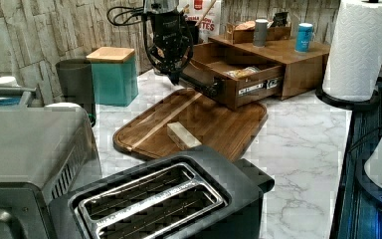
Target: Close the drawer.
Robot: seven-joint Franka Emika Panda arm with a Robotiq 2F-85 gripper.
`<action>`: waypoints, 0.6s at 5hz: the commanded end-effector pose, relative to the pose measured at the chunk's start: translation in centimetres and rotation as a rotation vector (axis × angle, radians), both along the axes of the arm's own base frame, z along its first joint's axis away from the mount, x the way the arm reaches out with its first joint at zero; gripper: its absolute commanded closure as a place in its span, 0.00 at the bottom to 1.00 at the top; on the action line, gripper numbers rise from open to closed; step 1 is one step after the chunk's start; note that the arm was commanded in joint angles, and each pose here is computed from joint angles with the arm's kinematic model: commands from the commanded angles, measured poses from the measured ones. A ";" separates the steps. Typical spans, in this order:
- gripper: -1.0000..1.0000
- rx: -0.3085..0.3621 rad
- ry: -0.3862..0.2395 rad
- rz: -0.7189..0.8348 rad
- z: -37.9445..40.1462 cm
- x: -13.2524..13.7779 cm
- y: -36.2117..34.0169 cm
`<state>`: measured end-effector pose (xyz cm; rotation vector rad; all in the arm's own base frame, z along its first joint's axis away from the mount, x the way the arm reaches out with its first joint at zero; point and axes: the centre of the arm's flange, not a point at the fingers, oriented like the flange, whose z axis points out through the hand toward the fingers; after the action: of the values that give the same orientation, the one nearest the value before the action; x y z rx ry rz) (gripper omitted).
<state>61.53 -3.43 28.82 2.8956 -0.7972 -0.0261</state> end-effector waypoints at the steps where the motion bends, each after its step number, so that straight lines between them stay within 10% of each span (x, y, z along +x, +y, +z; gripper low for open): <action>1: 1.00 -0.072 -0.193 -0.003 5.7 5.1 -2.7; 3: 1.00 -0.043 -0.139 -0.050 4.3 7.0 -4.9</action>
<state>63.94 -5.56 27.66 2.8439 -0.7842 -0.0339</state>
